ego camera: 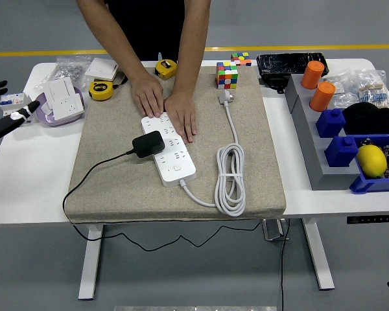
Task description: Pick up the plug,place it near the board,insert it into the board,press the button
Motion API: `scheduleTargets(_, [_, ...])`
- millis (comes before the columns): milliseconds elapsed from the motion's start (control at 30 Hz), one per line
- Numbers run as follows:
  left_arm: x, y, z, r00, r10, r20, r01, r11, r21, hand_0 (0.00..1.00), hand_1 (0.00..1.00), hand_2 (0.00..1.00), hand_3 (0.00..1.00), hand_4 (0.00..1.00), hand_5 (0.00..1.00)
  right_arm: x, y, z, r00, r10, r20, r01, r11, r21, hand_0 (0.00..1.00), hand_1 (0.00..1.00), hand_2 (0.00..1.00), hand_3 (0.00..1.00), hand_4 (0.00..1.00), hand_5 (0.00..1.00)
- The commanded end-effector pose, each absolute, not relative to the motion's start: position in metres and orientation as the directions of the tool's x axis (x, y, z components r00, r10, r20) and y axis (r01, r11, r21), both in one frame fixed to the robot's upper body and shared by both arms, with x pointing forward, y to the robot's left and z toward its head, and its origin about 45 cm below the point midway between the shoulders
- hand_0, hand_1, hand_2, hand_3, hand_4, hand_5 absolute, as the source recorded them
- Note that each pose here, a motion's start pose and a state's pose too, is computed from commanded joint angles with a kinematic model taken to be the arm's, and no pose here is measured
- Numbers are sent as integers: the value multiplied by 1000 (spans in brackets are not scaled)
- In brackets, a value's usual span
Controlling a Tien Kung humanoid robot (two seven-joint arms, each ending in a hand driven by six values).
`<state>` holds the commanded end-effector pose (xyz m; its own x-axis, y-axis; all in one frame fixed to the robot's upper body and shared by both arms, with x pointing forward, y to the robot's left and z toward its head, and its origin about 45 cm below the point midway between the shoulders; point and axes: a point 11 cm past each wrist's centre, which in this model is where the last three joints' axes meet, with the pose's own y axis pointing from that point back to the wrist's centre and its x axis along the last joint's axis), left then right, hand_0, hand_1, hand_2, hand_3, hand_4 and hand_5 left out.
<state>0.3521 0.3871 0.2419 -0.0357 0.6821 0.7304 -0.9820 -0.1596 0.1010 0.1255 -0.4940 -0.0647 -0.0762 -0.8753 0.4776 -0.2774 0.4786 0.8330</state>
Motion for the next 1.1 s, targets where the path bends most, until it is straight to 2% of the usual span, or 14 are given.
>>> scheduleTargets(133, [378, 345, 240, 77, 576, 814, -992, -39, 121, 998, 998, 996, 959, 998, 484, 128, -493, -65, -72, -875, 478, -282, 477, 832, 998, 833, 736, 747, 998, 879])
scheduleTargets(167, [381, 337, 239, 94, 568, 817, -992, -16, 125, 998, 998, 963, 920, 998, 422, 129, -493, -65, -71, -876, 478, -283, 477, 832, 998, 833, 737, 746, 998, 878])
scheduleTargets(333, [401, 287, 227, 200, 514, 834, -980, 124, 158, 998, 998, 963, 920, 998, 422, 128, -493, -65, -63, -875, 479, -281, 476, 833, 998, 833, 737, 746, 998, 878])
scheduleTargets(367, [404, 277, 222, 223, 505, 834, -974, 149, 170, 998, 954, 890, 852, 998, 388, 128, -493, -65, -61, -875, 480, -280, 476, 834, 998, 833, 737, 747, 998, 878])
scheduleTargets(533, [413, 243, 191, 331, 469, 819, -941, 224, 253, 998, 954, 890, 852, 998, 388, 127, -494, -65, -50, -874, 484, -277, 478, 834, 998, 833, 737, 747, 998, 878])
scheduleTargets(567, [414, 239, 185, 349, 463, 815, -935, 232, 268, 992, 930, 863, 815, 998, 408, 127, -494, -64, -47, -873, 485, -277, 478, 834, 998, 833, 737, 748, 998, 877])
scheduleTargets(933, [423, 226, 153, 387, 463, 798, -922, 213, 324, 973, 921, 854, 808, 998, 429, 125, -496, -64, -39, -871, 490, -272, 481, 833, 998, 834, 736, 747, 998, 875])
scheduleTargets(967, [423, 227, 151, 385, 463, 798, -923, 206, 326, 894, 856, 807, 778, 998, 426, 125, -496, -64, -38, -871, 490, -272, 481, 834, 998, 834, 736, 748, 998, 876])
scheduleTargets(1100, [425, 230, 144, 369, 465, 805, -929, 178, 324, 894, 856, 807, 778, 998, 426, 125, -495, -64, -37, -871, 490, -274, 480, 833, 998, 834, 736, 748, 998, 876])
